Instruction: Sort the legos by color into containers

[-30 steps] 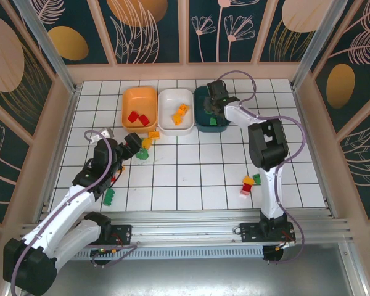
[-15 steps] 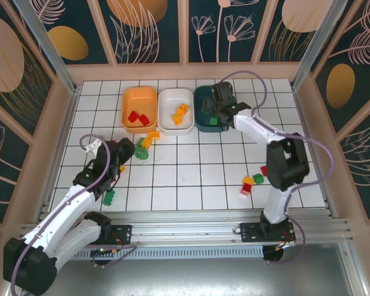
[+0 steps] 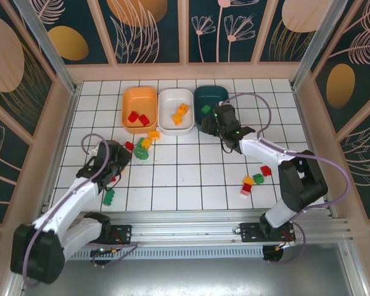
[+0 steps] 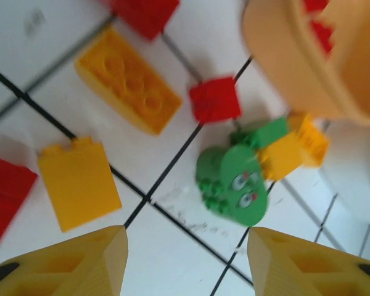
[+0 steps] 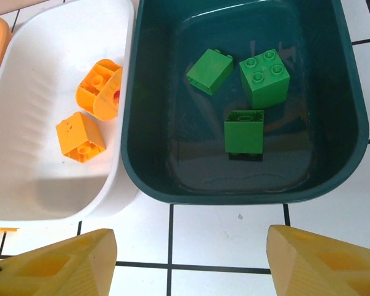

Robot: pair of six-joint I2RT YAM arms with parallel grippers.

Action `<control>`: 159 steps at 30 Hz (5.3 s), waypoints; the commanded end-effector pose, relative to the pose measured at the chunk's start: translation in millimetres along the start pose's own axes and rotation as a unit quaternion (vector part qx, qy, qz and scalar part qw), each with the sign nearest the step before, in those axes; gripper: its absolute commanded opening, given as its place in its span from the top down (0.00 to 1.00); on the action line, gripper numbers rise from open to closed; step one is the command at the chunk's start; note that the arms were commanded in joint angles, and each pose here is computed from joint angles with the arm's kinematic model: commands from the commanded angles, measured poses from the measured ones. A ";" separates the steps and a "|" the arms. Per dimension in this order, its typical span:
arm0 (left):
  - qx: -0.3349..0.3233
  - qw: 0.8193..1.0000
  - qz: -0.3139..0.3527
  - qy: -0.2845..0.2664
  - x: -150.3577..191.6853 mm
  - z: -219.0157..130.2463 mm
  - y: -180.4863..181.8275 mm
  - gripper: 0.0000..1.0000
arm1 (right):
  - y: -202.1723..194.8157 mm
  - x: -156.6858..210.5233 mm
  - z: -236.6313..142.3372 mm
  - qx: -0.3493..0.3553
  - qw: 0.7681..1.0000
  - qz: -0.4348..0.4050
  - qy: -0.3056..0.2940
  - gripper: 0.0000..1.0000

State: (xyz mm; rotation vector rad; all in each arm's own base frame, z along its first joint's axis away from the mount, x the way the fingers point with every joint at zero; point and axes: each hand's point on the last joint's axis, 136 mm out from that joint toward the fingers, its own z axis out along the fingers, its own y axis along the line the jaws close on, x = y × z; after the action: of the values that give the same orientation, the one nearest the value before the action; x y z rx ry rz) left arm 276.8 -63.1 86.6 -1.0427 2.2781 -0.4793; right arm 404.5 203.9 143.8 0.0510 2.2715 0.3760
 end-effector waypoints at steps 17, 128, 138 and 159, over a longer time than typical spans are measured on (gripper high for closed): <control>-0.096 0.995 0.026 0.002 4.7 31.2 36.5 0.38 | -6.2 -20.1 -19.9 -0.025 0.998 0.033 -0.042 0.34; 0.216 0.940 0.250 0.090 24.7 136.7 -286.0 0.76 | -26.2 -5.4 -60.0 -0.046 0.996 0.069 -0.040 0.33; 0.233 0.921 0.295 0.098 23.0 134.5 -312.7 0.36 | -7.0 -4.7 -67.7 -0.056 0.997 0.046 -0.035 0.31; 0.075 0.990 0.091 -0.074 -80.9 -41.9 -79.4 0.16 | 223.3 101.3 -24.0 -0.198 0.957 -0.213 0.021 0.25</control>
State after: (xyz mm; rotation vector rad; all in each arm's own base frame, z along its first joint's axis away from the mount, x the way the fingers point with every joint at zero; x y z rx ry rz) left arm 370.1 -69.9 235.7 -0.6242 2.0283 -0.5873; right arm 296.1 393.3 152.2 -0.5126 2.1962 0.6139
